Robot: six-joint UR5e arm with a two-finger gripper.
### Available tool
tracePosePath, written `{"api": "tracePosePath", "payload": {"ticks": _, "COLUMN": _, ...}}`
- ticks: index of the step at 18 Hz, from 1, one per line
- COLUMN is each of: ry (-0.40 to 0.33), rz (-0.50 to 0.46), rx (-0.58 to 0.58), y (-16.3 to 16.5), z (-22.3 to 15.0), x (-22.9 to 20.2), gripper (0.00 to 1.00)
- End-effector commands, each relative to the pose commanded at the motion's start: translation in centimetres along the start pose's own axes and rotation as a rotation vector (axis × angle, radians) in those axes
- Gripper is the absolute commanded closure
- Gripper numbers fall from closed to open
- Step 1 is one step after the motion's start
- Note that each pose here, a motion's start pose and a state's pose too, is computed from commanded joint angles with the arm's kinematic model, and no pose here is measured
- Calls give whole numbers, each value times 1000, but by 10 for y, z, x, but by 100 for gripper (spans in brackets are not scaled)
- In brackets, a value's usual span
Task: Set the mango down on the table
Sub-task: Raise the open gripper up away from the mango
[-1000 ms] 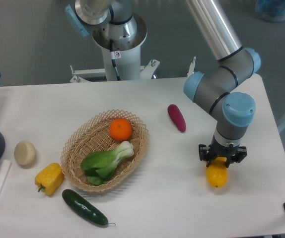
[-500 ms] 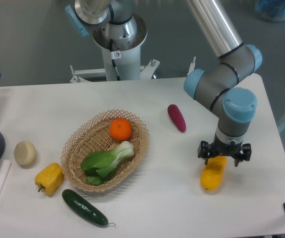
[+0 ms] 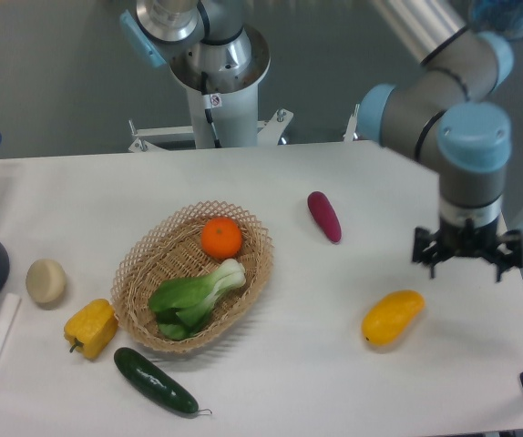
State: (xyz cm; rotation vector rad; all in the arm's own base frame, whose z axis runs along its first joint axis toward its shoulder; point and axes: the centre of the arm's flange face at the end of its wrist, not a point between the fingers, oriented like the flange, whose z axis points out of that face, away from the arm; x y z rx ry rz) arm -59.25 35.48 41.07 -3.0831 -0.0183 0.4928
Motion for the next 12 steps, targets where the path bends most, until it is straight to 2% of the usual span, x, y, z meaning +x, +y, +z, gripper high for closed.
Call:
{"api": "tracePosePath", "payload": {"ticks": 2, "ry": 35, "rz": 121, "rx": -15, "y": 19, "z": -14, "x": -1, "gripper": 0}}
{"api": "tracePosePath", "payload": {"ticks": 7, "ry": 62, "rz": 282, "rx": 27, "y": 91, "z": -37, "x": -7, "gripper": 0}}
{"api": "tracePosePath", "payload": {"ticks": 12, "ry": 64, "rz": 289, "rx": 45, "y": 109, "z": -38, "x": -9, "gripper": 0}}
